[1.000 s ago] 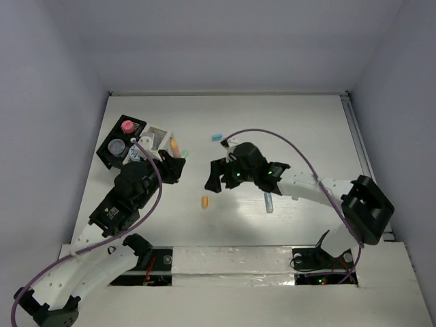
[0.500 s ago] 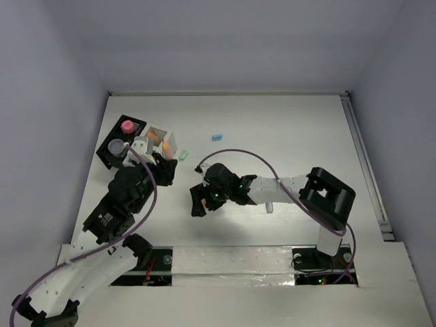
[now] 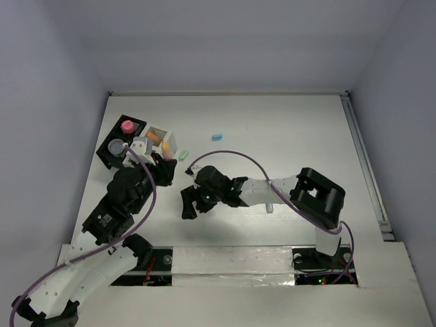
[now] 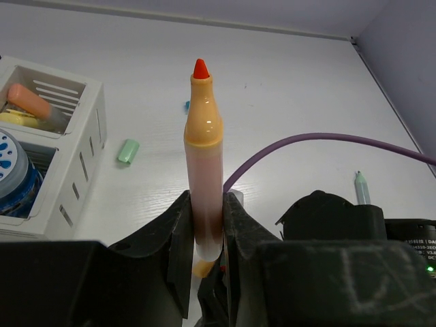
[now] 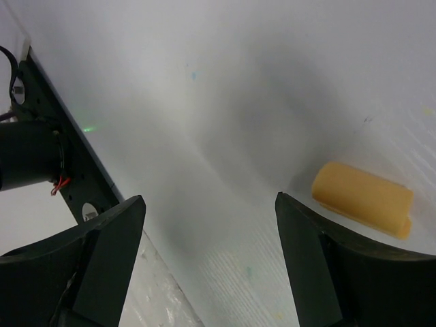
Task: Sort the stationery into containers
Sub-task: Pick up the pen cap from the center of the board, then close the pen cap on the pen.
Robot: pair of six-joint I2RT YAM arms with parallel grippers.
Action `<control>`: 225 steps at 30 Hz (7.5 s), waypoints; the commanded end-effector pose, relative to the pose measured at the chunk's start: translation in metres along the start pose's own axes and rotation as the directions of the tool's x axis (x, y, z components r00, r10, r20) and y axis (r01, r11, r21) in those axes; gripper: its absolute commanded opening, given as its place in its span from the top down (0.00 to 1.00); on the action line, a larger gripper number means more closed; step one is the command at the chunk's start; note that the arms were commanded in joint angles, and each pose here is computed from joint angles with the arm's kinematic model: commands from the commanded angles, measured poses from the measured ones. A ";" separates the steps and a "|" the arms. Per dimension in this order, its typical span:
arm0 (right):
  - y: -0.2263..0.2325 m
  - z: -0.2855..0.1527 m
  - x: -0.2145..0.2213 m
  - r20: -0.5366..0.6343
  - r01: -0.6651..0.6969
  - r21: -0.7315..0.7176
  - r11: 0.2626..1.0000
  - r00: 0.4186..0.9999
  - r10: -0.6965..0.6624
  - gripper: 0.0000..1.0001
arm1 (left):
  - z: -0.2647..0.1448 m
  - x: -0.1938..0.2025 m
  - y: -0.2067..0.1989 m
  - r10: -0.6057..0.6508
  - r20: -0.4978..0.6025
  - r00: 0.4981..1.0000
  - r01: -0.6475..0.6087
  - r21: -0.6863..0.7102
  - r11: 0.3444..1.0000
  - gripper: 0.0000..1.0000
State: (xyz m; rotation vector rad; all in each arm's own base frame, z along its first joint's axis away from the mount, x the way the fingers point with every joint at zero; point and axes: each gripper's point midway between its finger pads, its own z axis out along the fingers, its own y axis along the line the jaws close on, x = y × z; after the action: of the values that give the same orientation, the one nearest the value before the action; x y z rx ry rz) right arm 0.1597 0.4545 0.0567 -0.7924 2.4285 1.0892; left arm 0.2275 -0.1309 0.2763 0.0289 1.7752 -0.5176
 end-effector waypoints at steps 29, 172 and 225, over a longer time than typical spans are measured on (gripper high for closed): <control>-0.049 -0.023 -0.096 0.083 0.320 0.323 0.891 0.928 -0.364 0.19 | -0.004 -0.017 -0.002 -0.001 0.063 0.998 0.001 0.003 1.000 1.00; 0.112 -0.309 -0.182 0.634 0.507 -0.720 0.474 0.758 0.151 1.00 | -0.019 -0.039 -0.166 -0.195 -0.015 0.981 0.128 0.805 0.580 1.00; 0.067 -0.194 -0.046 0.352 0.277 -0.499 0.821 0.931 -0.100 1.00 | -0.063 -0.176 -0.198 -0.291 0.256 0.922 -0.067 0.846 0.529 1.00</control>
State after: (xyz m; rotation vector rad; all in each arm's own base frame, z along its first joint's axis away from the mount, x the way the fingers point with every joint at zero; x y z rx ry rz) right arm 0.2129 0.3280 0.3943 -0.5400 1.2166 1.5699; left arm 0.1639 -0.2783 0.3410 0.5545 1.6603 -1.4697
